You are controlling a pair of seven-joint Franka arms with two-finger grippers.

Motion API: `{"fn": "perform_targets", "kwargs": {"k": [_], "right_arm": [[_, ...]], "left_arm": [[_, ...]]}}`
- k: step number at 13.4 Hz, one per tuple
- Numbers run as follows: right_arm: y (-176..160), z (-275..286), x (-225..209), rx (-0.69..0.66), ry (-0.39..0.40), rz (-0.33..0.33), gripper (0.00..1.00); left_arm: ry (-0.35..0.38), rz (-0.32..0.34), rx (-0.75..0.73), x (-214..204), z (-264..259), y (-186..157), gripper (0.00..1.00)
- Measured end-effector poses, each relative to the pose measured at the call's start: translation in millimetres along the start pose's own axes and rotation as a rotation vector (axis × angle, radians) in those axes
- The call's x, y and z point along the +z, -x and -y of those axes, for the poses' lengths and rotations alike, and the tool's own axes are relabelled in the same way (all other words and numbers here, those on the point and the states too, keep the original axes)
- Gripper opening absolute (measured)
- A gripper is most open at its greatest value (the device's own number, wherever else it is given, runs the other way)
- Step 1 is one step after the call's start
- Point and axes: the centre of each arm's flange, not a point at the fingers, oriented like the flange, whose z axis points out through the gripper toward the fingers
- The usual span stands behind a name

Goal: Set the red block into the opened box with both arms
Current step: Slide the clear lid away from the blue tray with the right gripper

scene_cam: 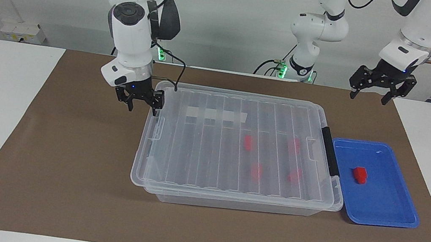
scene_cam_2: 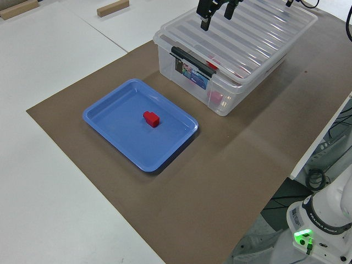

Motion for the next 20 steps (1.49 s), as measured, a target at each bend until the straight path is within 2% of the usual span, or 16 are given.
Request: {"fn": "perform_targets", "kwargs": {"k": [6,9,12,16,18,20], "right_arm": [[-12,-72,4,-0.157,0.073,0.045,0.87],[-19,-115,5,-0.239,0.076,0.057,0.87],[-22,-145,5,-0.325,0.074,0.064,0.87],[-23,-167,6,-0.422,0.071,0.072,0.87],[-23,-172,6,-0.449,0.07,0.074,0.87],[-23,-175,6,-0.455,0.069,0.075,0.88]], "left_arm": [[0.0,0.0,0.0,0,0,0,1.0],[0.001,0.009,-0.001,1,0,1,1.0],[0.004,0.06,-0.014,5,4,7,1.0],[-0.012,0.078,-0.07,6,34,13,1.0],[-0.036,0.064,-0.103,10,54,14,1.0],[-0.043,0.018,-0.122,29,68,8,1.0]]}}
